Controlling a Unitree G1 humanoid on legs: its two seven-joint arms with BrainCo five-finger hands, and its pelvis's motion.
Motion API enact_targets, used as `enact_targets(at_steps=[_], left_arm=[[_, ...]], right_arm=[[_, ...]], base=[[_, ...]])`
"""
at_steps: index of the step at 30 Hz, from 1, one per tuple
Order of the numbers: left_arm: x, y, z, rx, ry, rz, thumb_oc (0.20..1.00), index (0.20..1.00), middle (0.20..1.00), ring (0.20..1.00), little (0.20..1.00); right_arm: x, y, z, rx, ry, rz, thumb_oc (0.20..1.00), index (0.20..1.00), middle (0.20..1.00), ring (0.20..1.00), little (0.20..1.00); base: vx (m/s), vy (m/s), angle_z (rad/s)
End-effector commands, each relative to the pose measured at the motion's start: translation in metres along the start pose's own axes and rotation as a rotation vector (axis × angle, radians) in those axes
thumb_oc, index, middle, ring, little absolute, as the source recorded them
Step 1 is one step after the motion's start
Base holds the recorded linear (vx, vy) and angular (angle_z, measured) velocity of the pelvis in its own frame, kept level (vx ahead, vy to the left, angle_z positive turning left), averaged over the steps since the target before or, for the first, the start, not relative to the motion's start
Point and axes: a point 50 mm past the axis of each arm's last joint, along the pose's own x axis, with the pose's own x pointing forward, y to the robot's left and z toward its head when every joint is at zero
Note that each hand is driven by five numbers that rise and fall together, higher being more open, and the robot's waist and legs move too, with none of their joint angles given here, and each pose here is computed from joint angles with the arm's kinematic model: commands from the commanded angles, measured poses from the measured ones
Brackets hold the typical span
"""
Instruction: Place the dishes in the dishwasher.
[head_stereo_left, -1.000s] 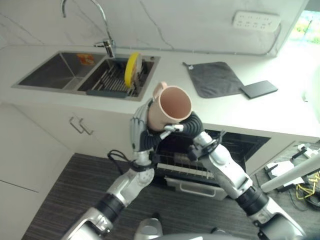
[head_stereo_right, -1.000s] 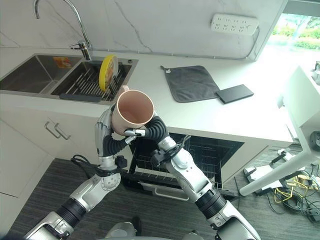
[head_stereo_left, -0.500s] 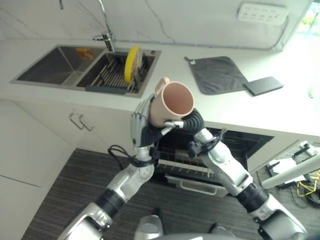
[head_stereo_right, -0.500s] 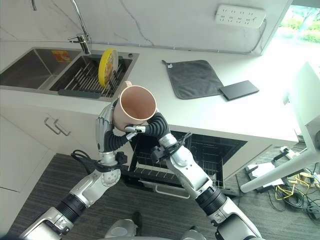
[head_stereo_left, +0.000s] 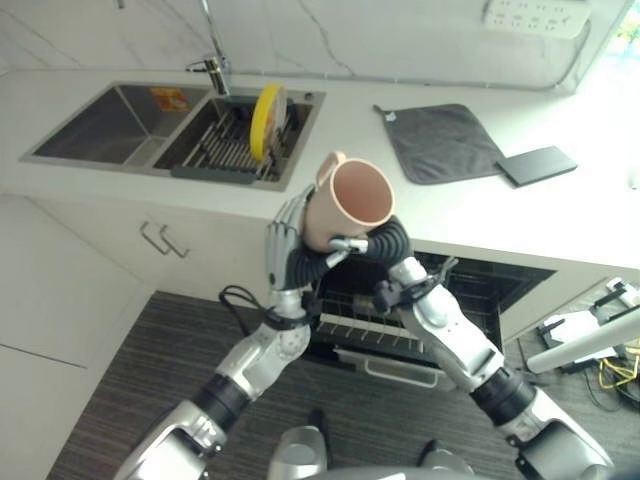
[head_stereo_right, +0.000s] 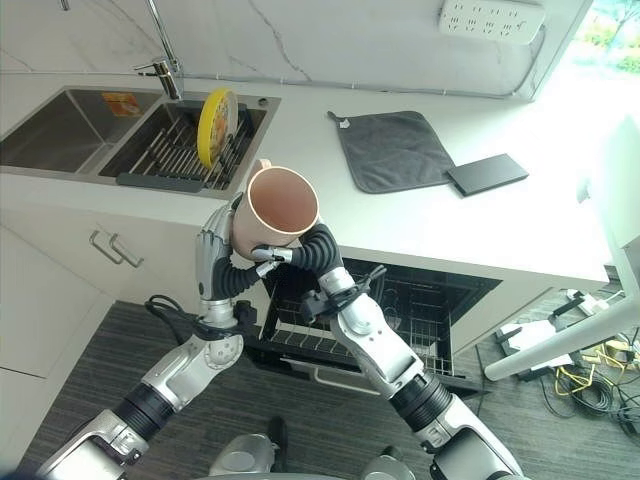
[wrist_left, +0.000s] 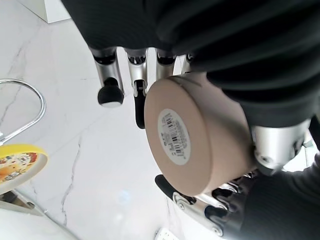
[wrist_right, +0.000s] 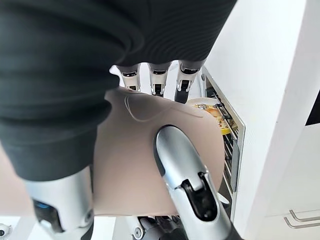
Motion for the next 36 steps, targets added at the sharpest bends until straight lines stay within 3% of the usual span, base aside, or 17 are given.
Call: enact_targets(at_steps=[1,13,14,15,16,29,31,32,36], left_arm=[[0.009,-0.017,0.043,-0.127,-0.218,-0.068,0.2,0.2,0.2,0.2,0.2],[0.008,-0.02,0.046,-0.131,-0.231,-0.09,0.2,0.2,0.2,0.2,0.2],[0.008,-0.02,0.047,-0.132,-0.232,-0.091,0.2,0.2,0.2,0.2,0.2],[0.008,-0.02,0.047,-0.133,-0.232,-0.092,0.2,0.2,0.2,0.2,0.2],[0.008,-0.02,0.047,-0.134,-0.233,-0.095,0.2,0.2,0.2,0.2,0.2],[0.006,-0.023,0.047,-0.132,-0.249,-0.114,0.2,0.2,0.2,0.2,0.2],[0.006,-0.023,0.047,-0.136,-0.248,-0.117,0.561,0.561,0.561,0.561,0.561],[0.006,-0.023,0.047,-0.138,-0.248,-0.117,1.0,1.0,1.0,1.0,1.0],[0.005,-0.024,0.046,-0.146,-0.219,-0.123,1.0,1.0,1.0,1.0,1.0]], right_arm=[[0.028,0.04,0.053,0.052,-0.276,0.144,1.0,1.0,1.0,1.0,1.0],[0.032,0.045,0.06,0.064,-0.292,0.155,1.0,1.0,1.0,1.0,1.0],[0.032,0.045,0.061,0.06,-0.296,0.158,0.551,0.551,0.551,0.551,0.551],[0.032,0.046,0.061,0.059,-0.296,0.162,0.282,0.282,0.282,0.282,0.282],[0.032,0.046,0.062,0.058,-0.299,0.169,0.2,0.2,0.2,0.2,0.2],[0.035,0.05,0.07,0.079,-0.343,0.174,0.2,0.2,0.2,0.2,0.2],[0.035,0.049,0.071,0.098,-0.344,0.162,0.2,0.2,0.2,0.2,0.2],[0.035,0.048,0.071,0.105,-0.346,0.156,0.2,0.2,0.2,0.2,0.2],[0.035,0.047,0.072,0.123,-0.362,0.126,0.2,0.2,0.2,0.2,0.2]], base=[[0.0,0.0,0.0],[0.0,0.0,0.0],[0.0,0.0,0.0],[0.0,0.0,0.0],[0.0,0.0,0.0],[0.0,0.0,0.0],[0.0,0.0,0.0],[0.0,0.0,0.0],[0.0,-0.004,0.03]])
